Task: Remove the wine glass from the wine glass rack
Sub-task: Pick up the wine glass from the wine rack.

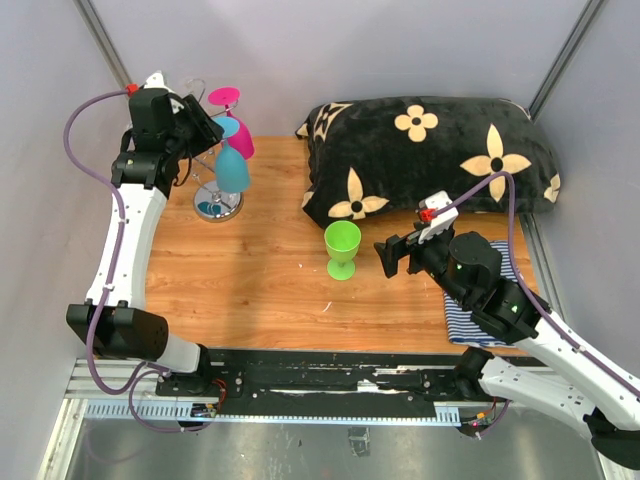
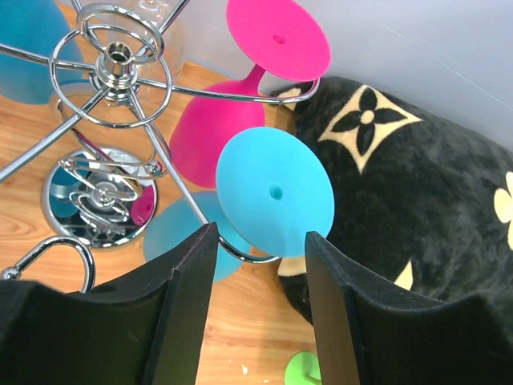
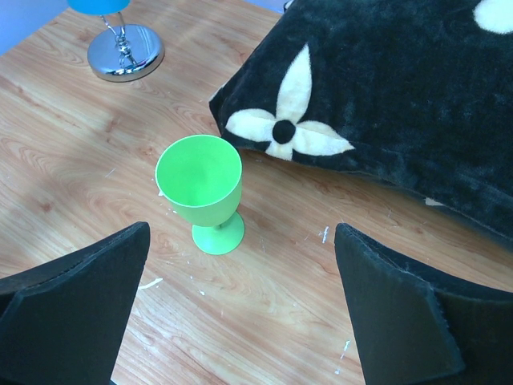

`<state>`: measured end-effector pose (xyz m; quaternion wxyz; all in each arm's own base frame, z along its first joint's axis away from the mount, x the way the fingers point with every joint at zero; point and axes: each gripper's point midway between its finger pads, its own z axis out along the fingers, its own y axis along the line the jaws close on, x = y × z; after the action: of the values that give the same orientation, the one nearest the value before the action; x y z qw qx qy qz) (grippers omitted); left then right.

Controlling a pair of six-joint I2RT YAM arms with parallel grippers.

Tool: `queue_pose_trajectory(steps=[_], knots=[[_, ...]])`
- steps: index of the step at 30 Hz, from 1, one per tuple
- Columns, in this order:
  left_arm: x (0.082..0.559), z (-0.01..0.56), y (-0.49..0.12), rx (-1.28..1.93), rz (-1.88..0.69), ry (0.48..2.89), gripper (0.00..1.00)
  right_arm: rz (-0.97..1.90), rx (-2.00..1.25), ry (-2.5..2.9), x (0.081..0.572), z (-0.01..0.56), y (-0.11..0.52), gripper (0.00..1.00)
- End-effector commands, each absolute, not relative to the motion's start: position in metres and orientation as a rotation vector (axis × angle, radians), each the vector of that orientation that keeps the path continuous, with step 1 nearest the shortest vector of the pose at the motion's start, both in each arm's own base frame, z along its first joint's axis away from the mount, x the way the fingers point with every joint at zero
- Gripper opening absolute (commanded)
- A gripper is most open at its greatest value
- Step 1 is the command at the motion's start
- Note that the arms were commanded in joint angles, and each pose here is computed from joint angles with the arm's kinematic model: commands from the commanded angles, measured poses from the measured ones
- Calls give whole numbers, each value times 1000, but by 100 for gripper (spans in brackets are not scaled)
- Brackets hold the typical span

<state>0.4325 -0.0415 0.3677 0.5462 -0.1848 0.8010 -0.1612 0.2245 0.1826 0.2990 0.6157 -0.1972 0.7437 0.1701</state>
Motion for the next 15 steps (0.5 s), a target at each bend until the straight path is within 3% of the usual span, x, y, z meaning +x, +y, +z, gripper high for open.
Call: queue_pose_trajectory(steps=[1, 15], knots=[[433, 374, -39, -436, -387, 1865, 52, 404, -440, 1709, 222, 303, 181, 98], [433, 372, -44, -449, -451, 1843, 45, 396, -428, 1710, 220, 305, 175, 98]])
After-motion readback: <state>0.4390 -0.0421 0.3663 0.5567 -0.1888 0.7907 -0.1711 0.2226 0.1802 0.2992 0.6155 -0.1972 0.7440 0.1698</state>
